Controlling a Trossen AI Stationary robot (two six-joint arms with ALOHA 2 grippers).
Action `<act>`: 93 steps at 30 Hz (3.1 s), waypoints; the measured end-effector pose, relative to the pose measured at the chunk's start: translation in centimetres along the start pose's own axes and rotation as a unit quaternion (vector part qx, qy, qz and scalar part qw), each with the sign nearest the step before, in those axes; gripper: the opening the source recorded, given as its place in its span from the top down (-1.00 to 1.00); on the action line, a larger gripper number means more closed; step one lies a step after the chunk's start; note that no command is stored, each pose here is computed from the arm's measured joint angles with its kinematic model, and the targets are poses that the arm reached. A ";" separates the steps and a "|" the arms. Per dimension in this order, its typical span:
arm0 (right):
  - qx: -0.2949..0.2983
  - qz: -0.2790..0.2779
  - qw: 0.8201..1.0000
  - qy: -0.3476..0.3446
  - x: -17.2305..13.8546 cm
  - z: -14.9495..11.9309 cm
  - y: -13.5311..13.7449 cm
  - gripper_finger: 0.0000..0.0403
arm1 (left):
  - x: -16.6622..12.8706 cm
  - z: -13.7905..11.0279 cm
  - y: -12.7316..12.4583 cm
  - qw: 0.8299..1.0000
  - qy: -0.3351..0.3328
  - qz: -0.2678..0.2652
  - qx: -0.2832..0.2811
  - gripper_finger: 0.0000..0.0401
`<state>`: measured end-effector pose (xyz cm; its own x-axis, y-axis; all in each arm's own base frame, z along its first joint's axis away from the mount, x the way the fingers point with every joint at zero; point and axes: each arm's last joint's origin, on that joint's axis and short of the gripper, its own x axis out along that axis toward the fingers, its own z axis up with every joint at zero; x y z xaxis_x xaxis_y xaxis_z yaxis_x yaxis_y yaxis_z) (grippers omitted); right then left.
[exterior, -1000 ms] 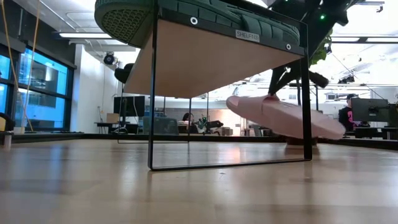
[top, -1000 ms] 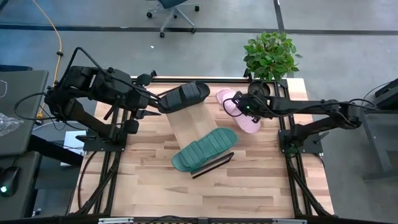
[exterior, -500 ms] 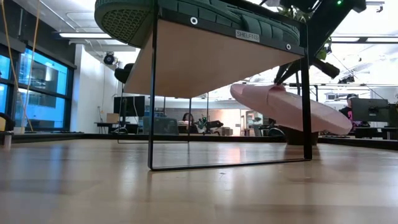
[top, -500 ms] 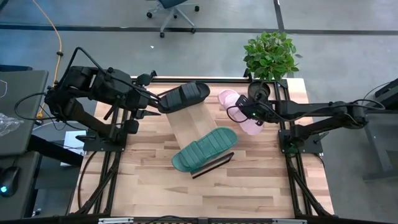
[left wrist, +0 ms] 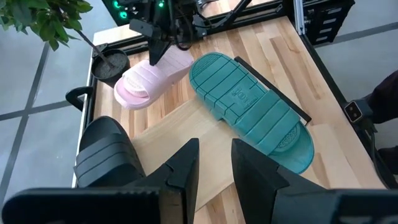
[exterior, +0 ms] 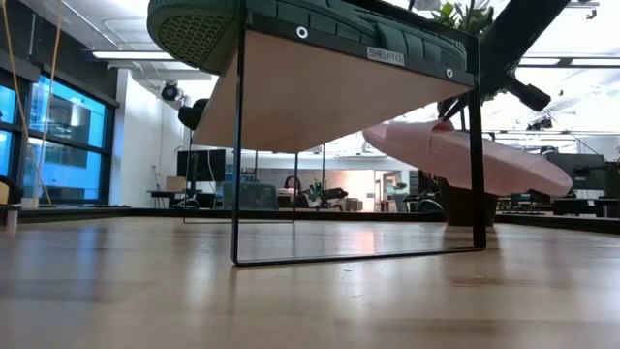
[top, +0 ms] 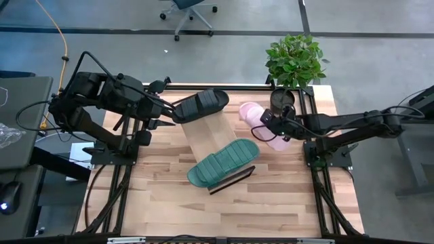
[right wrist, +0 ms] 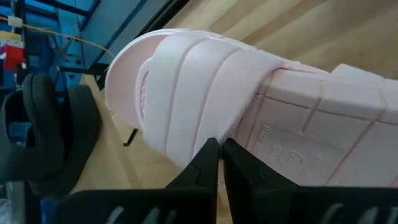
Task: Pick and place slides into the shelf
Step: Put the pink pair of slides on the shelf
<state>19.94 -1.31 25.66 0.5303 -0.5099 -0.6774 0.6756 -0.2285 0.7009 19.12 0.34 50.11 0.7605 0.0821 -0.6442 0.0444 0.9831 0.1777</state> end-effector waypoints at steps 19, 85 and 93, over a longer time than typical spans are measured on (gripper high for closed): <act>0.012 -0.048 0.998 0.028 -1.6 -2.0 -2.1 1.00 | 0.0 0.0 0.0 1.000 0.000 0.000 -0.009 0.58; -0.010 -0.187 0.982 0.033 3.0 0.7 -2.1 1.00 | 0.0 -0.3 -0.1 1.000 0.012 -0.015 -0.007 0.59; -0.023 -0.199 0.979 0.045 4.5 0.6 -1.9 1.00 | 0.0 -0.3 -0.1 1.000 0.013 -0.015 -0.007 0.59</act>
<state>20.68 -3.68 21.44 0.2619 -0.3116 -0.9134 0.8594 -0.3554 0.3677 18.94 0.26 49.88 0.7418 0.0560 -0.6683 0.0576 0.9875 0.1467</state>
